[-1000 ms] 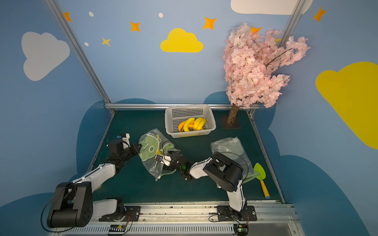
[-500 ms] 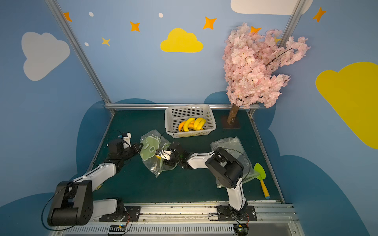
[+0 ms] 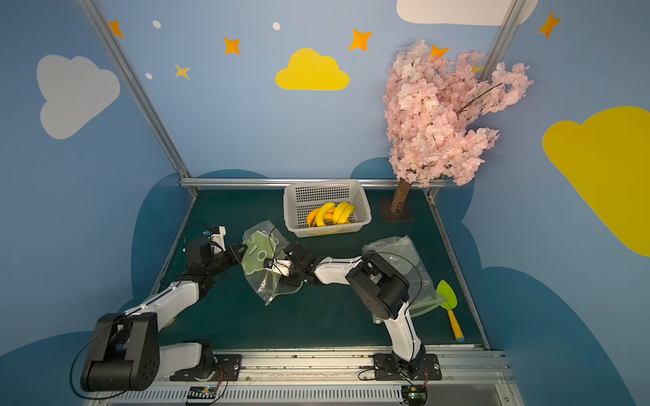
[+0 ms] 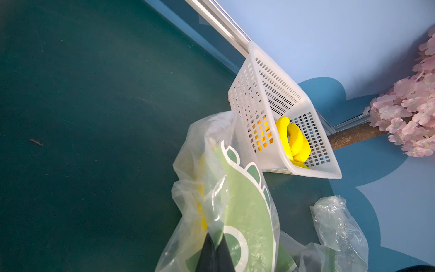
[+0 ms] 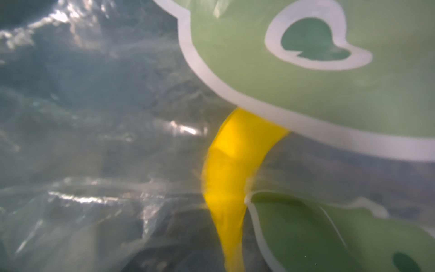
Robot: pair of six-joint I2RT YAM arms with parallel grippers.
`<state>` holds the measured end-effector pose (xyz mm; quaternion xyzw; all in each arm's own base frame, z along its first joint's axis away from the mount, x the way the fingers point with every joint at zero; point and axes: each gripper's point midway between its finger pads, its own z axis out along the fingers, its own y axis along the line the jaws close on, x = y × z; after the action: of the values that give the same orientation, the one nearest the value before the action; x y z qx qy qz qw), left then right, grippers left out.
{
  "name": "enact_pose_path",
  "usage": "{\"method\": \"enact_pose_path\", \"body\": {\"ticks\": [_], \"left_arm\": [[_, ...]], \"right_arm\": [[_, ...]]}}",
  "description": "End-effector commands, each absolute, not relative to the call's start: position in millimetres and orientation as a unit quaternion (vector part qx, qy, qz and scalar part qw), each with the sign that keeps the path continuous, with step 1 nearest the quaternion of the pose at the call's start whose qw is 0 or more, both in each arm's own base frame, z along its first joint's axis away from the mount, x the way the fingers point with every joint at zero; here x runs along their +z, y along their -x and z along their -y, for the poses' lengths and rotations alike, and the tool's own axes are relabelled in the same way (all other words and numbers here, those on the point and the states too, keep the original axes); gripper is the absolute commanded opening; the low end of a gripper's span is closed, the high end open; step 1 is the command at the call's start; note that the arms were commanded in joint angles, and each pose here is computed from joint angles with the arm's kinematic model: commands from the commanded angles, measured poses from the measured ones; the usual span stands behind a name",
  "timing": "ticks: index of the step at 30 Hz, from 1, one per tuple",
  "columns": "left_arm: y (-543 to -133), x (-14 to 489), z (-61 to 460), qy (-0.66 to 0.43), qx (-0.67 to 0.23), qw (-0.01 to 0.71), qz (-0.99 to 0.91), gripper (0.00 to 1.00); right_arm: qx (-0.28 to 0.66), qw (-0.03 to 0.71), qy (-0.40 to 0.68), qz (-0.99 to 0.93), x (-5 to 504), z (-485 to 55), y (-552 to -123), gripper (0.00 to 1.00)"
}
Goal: Open the zip-top bag and take out the banana
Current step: Pick up the banana from the zipper food storage bag.
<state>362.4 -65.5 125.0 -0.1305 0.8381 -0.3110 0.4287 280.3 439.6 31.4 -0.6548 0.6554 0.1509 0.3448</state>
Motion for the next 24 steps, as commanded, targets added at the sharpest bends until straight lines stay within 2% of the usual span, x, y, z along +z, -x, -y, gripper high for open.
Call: {"method": "enact_pose_path", "body": {"ticks": [1,5,7,14,24], "left_arm": [[-367.0,143.1,69.1,0.115,-0.321,0.449,-0.826,0.03],[-367.4,143.6,69.0,0.116,-0.322,0.451,-0.824,0.03],[-367.8,144.6,68.2,0.117,-0.322,0.454,-0.823,0.03],[-368.7,150.9,65.9,0.116,-0.316,0.465,-0.819,0.03],[-368.4,152.0,53.3,0.126,-0.268,0.482,-0.824,0.03]], "right_arm": [[0.137,0.287,0.661,-0.680,10.1,-429.1,-275.4,0.50],[0.113,0.218,0.674,-0.697,-2.2,-416.7,-270.4,0.37],[0.107,0.188,0.682,-0.699,-8.8,-413.4,-267.7,0.27],[0.105,0.175,0.678,-0.706,-10.9,-412.1,-265.6,0.02],[0.143,0.194,0.632,-0.737,26.4,-413.9,-259.8,0.00]]}}
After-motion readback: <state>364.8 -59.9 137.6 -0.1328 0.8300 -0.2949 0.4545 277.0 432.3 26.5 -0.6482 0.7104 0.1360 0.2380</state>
